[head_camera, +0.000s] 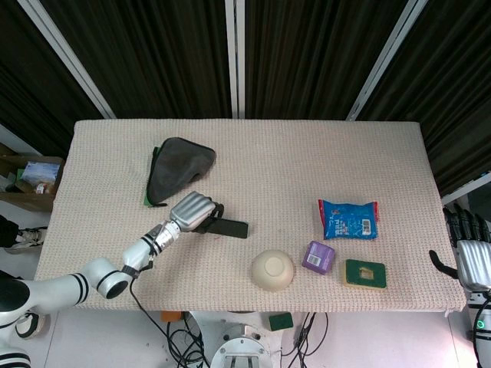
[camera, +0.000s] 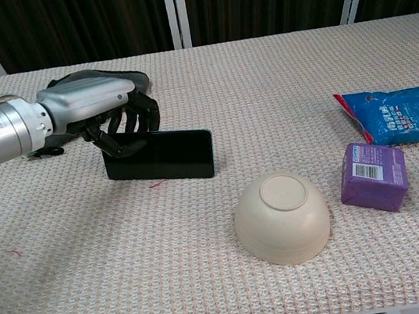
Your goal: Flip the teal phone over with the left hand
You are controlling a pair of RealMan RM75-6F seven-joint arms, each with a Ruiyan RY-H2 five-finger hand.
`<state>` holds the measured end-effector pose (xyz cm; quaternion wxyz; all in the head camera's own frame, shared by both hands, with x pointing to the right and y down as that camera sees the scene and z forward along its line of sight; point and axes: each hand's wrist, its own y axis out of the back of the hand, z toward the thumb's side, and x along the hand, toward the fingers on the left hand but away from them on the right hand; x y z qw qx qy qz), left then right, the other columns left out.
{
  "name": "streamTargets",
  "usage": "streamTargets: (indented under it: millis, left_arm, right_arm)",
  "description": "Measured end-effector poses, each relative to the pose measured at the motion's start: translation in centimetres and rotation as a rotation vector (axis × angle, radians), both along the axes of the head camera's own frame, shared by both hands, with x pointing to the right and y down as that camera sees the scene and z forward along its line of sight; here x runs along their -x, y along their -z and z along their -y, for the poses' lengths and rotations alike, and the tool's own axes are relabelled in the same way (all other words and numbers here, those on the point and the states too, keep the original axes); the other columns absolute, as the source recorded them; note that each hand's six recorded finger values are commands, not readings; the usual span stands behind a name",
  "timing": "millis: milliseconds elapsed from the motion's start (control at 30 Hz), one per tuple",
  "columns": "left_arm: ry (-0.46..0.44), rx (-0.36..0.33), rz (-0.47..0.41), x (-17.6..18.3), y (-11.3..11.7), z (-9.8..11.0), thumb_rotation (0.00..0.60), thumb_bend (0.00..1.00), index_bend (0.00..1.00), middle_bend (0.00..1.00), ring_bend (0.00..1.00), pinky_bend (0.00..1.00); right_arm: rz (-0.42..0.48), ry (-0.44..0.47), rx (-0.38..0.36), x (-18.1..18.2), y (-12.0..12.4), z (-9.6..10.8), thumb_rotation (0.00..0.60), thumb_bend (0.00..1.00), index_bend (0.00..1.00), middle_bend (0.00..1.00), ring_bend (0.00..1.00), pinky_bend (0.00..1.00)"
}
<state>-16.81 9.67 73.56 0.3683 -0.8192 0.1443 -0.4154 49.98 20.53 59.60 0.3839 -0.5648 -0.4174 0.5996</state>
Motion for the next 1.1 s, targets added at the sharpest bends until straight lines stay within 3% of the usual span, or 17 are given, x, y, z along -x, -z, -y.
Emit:
streamTargets:
  millis: [100,167,233,333,467,567,667,767,967,1100]
  left_arm:
    - [0.005,0.032,0.057,0.2,-1.1,0.7,0.6,0.56,0.08,0.18,0.19,0.41]
    - [0.023,0.033,0.073,0.4,-1.4,1.1,0.6,0.52,0.01,0.03,0.12,0.38]
    - [0.048,0.004,0.059,0.4,-1.3,1.5,0.6,0.48,0.0,0.0,0.09,0.36]
    - [0.086,-0.101,0.013,0.4,-0.1,2.7,0.6,0.4,0.0,0.0,0.06,0.32]
    - [0.143,-0.309,-0.063,1.4,3.1,4.0,0.6,0.23,0.0,0.02,0.06,0.3]
    - [0.189,-0.447,-0.1,3.5,5.7,3.7,0.6,0.16,0.01,0.03,0.06,0.29]
    - [0.239,-0.53,-0.084,7.4,7.5,1.8,0.6,0.13,0.02,0.05,0.06,0.27]
    - [0.287,-0.548,-0.02,11.6,8.2,-1.0,0.6,0.1,0.04,0.06,0.06,0.25]
    - [0.388,-0.451,0.18,20.4,9.4,-9.0,0.6,0.06,0.06,0.06,0.05,0.22]
    - [0.474,-0.423,0.268,23.9,10.6,-11.4,0.6,0.06,0.07,0.06,0.05,0.21]
  right_arm:
    - [-0.002,-0.004,-0.003,-0.2,0.1,0.1,0.6,0.3,0.0,0.0,0.0,0.0]
    - [-0.002,-0.007,-0.004,-0.3,0.1,0.1,0.6,0.3,0.0,0.0,0.0,0.0]
    - [-0.003,-0.007,-0.001,-0.3,0.0,0.1,0.6,0.3,0.0,0.0,0.0,0.0]
    - [-0.002,-0.005,0.001,-0.3,-0.1,0.1,0.6,0.3,0.0,0.0,0.0,0.0]
    - [0.002,-0.002,-0.004,-0.2,-0.1,0.1,0.6,0.3,0.0,0.0,0.0,0.0]
    - [0.003,-0.003,-0.005,-0.2,-0.1,0.0,0.6,0.3,0.0,0.0,0.0,0.0]
    - [0.003,-0.004,-0.008,-0.3,-0.1,-0.2,0.6,0.3,0.0,0.0,0.0,0.0]
    - [0.004,0.001,-0.014,-0.3,0.1,-0.3,0.6,0.3,0.0,0.0,0.0,0.0]
    - [-0.003,0.029,-0.002,0.3,0.0,-0.8,0.6,0.3,0.0,0.0,0.0,0.0]
    - [-0.004,0.048,0.004,0.9,-0.1,-1.1,0.6,0.3,0.0,0.0,0.0,0.0]
